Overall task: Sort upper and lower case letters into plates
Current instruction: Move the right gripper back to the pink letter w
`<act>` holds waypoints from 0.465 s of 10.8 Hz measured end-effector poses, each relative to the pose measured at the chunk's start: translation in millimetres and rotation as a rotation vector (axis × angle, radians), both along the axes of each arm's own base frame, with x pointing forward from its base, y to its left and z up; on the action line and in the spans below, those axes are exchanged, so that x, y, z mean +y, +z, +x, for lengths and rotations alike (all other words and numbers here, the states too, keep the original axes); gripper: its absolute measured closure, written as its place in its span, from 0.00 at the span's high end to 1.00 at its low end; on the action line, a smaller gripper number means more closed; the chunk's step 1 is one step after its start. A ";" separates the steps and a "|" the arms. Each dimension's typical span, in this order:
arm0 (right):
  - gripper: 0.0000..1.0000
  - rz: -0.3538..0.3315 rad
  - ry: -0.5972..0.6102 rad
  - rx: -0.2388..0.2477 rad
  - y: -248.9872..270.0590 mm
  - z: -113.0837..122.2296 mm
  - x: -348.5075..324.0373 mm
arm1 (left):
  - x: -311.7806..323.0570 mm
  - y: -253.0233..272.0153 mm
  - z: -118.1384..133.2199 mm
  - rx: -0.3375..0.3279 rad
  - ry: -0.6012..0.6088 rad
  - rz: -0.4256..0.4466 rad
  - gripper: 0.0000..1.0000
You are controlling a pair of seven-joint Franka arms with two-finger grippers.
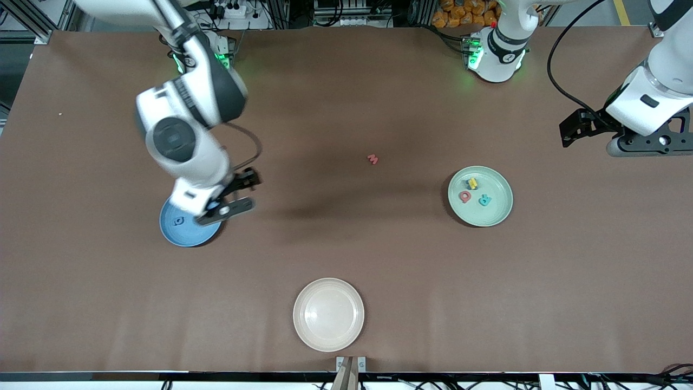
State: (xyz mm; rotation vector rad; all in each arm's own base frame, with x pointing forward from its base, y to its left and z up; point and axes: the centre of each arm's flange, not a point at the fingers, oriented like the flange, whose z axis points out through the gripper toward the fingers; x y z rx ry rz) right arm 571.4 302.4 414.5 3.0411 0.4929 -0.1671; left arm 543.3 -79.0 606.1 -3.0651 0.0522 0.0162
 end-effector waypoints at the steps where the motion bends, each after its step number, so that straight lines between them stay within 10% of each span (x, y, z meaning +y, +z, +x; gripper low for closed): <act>1: 1.00 0.004 0.001 -0.005 -0.1 -17.5 32.5 | -0.4 0.0 0.0 0.000 -0.001 0.000 1.00; 5: 1.00 0.069 0.122 -0.063 -7.4 -74.6 134.5 | -2.0 0.1 -0.3 -0.001 -0.004 0.000 1.00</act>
